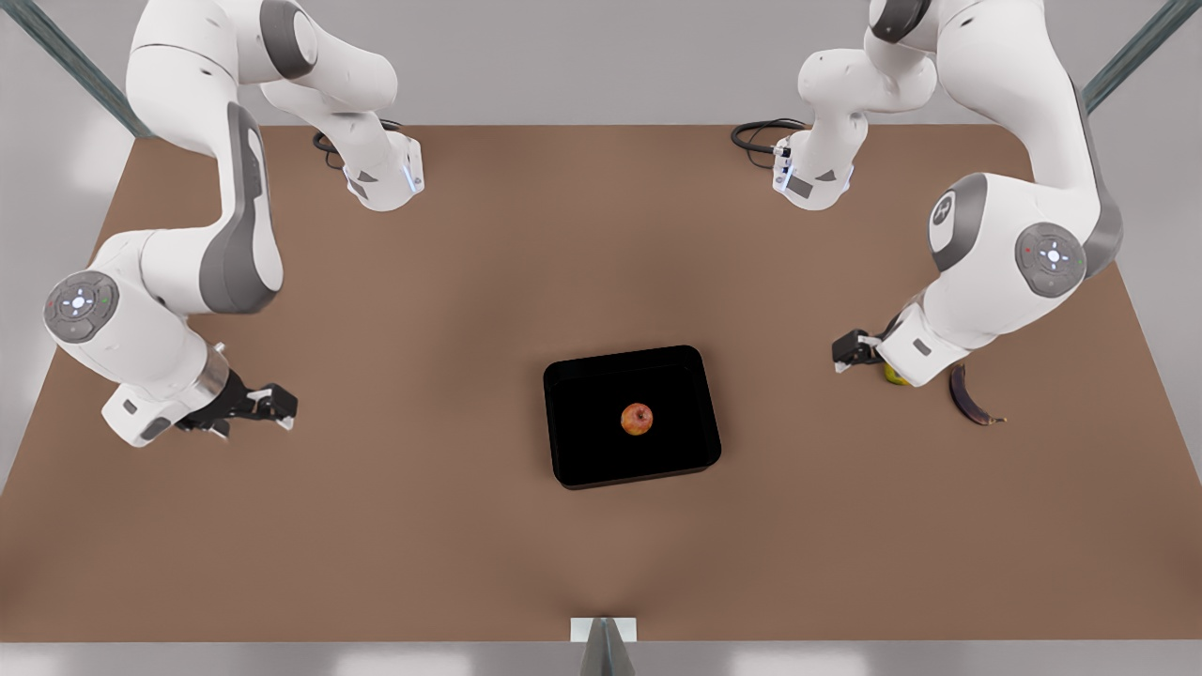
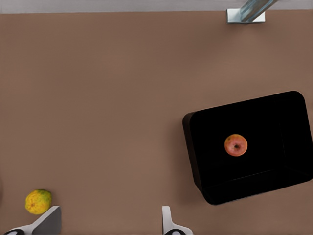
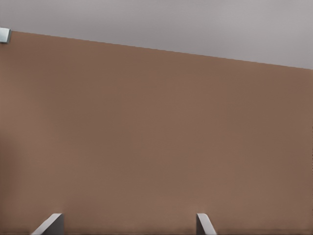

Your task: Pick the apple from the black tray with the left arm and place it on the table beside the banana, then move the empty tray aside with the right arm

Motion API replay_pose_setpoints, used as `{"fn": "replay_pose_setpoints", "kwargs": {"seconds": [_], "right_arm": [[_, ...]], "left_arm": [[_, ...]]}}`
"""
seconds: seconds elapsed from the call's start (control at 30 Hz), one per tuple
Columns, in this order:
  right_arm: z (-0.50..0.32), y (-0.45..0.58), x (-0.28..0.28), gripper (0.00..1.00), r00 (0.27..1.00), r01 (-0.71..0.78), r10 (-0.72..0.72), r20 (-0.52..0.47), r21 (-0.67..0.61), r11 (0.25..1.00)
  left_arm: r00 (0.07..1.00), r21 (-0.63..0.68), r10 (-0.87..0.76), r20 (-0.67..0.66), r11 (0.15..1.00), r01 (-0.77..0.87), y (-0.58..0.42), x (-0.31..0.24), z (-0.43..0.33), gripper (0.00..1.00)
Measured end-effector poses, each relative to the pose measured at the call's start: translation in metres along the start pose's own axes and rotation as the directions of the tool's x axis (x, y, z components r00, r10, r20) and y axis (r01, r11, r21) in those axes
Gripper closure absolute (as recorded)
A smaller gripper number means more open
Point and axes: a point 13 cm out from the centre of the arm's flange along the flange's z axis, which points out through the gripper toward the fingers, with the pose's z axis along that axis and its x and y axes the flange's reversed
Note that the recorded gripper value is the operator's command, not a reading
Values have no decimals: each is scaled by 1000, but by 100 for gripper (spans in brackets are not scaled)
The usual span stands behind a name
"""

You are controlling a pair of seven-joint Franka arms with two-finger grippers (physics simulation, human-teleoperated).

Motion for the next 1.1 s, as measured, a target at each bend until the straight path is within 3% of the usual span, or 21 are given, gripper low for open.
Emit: {"fn": "replay_pose_setpoints", "kwargs": {"seconds": [0.2,0.43,0.57,0.77,1.1], "right_arm": [[-10,0,10,0,1000,4,-4,-28,-1,1000],[24,33,-25,0,999,31,-30,35,-23,999],[28,43,-47,0,994,8,-5,107,-25,1000],[22,33,-69,0,982,-54,59,177,-29,998],[22,25,-84,0,969,-117,123,214,-38,992]], "left_arm": [[996,-28,84,13,996,-83,-45,-7,8,0],[969,-81,244,-34,966,-246,-182,14,88,0],[967,-104,252,-35,962,-254,-249,34,131,0],[989,-148,143,-32,978,-146,-272,36,201,0],[999,-148,-23,46,988,30,-281,13,301,0]]}}
